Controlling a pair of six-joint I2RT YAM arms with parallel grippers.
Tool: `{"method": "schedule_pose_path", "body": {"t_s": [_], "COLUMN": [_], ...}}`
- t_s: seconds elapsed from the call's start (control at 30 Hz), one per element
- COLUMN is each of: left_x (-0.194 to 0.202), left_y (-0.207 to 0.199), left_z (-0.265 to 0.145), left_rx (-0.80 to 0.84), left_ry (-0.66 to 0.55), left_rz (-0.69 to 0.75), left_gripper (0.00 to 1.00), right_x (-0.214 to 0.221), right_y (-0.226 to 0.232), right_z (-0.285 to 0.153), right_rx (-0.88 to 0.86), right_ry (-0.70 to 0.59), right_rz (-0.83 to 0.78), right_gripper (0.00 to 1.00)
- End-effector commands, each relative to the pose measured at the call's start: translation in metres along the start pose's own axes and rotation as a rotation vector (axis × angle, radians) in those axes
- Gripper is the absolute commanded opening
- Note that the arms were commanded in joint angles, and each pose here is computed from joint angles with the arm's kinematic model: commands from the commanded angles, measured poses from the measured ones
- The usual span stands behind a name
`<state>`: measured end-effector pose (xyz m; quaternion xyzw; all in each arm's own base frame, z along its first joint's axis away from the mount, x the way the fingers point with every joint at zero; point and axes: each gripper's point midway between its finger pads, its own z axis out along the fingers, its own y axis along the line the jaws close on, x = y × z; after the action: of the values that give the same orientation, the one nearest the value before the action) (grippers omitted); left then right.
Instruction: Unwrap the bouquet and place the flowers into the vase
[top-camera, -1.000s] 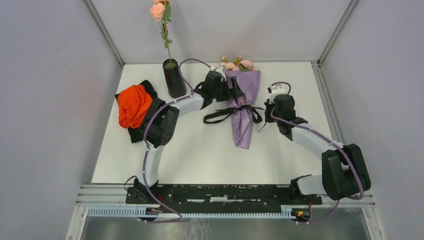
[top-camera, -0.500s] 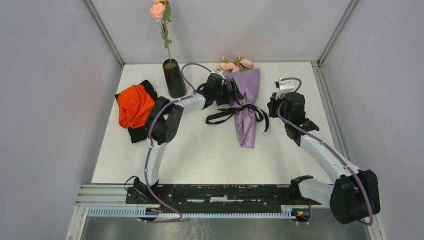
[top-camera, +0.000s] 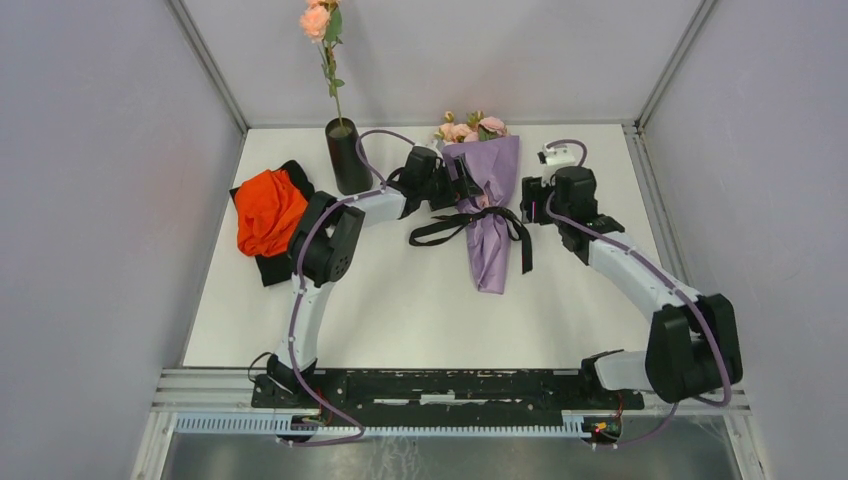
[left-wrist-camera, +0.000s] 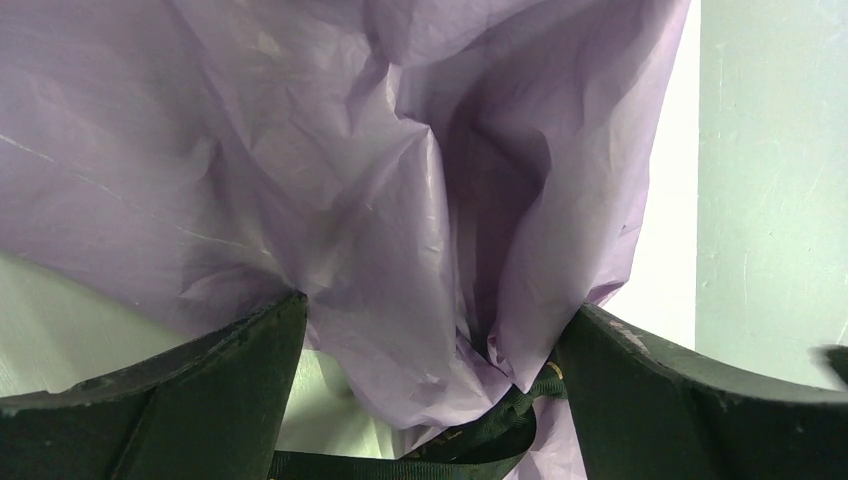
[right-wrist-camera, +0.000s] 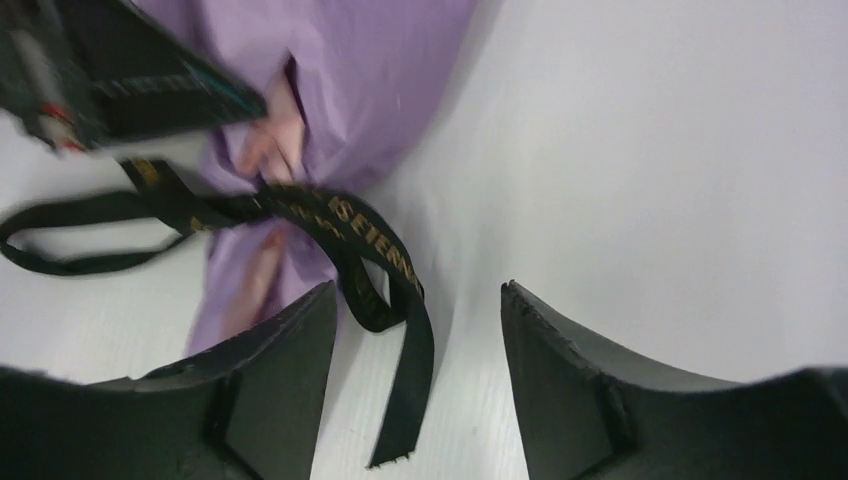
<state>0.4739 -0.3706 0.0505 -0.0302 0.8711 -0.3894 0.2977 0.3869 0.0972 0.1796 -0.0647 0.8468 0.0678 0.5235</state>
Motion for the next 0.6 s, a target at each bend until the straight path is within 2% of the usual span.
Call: {"method": "schedule_pose_path", "body": {"t_s": [0.0, 0.43, 0.57], "left_x": [0.017, 0.019, 0.021], "left_y": [0.023, 0.019, 0.02], "left_z": [-0.004, -0.01, -0.014], "left_rx": [-0.066, -0.049, -0.054], "left_ry": [0.041, 0.045, 0.045], "left_rz": [-0.031, -0.022, -0.009], "left_gripper": [1.0, 1.0, 1.0], "right_x": [0.053, 0.101, 0.099], "right_y": [-0.008, -0.023, -0.022], "right_z": [0.02, 0.051, 0.062], "right_rx": [0.035, 0.099, 0.097], "right_ry": [0.134, 0.26, 0.251], "right_rz": [-0.013, -0.039, -0.033], "right_gripper": [0.7, 0.7, 0.69]}}
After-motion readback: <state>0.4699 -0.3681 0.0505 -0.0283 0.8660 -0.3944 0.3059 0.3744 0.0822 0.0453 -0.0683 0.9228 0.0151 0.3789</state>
